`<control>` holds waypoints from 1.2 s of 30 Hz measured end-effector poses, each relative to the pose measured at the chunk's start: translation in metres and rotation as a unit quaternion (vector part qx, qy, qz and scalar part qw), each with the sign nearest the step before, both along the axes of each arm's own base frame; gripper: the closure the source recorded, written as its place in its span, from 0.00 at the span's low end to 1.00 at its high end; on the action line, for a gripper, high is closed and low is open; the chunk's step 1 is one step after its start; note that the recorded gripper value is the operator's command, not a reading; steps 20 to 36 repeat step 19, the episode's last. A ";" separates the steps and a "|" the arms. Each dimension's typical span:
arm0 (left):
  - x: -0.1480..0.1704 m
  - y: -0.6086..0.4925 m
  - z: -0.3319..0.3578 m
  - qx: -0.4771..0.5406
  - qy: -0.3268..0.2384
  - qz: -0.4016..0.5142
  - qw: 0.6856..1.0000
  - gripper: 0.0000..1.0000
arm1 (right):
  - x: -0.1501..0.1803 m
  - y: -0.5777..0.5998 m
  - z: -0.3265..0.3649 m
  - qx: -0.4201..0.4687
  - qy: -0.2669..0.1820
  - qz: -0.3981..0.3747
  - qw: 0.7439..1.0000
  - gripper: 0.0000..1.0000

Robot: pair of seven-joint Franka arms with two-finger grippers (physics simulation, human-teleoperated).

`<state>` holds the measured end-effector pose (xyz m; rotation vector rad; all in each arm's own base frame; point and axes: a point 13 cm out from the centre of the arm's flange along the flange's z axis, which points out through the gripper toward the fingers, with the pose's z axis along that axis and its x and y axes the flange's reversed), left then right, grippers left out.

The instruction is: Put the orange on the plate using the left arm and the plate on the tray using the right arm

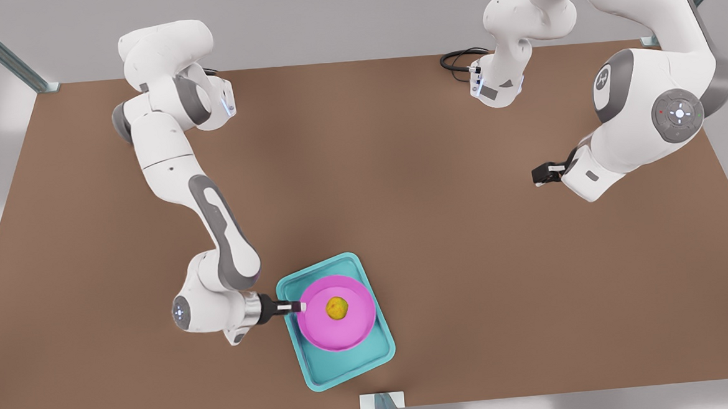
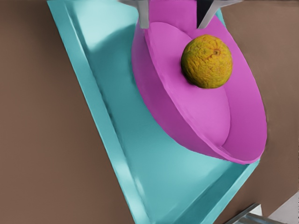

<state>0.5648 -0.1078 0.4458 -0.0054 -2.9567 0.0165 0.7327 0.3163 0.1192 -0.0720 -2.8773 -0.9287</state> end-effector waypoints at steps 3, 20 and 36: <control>0.000 0.000 0.001 0.000 0.000 0.000 1.000 0.00 | -0.004 0.012 -0.001 0.000 -0.011 0.016 1.000 0.00; 0.010 0.006 0.005 -0.006 -0.009 0.004 1.000 0.00 | -0.179 -0.271 0.441 -0.352 -0.108 0.170 0.914 0.00; 0.010 0.006 0.005 -0.006 -0.009 0.004 1.000 0.00 | -0.179 -0.271 0.441 -0.352 -0.108 0.170 0.914 0.00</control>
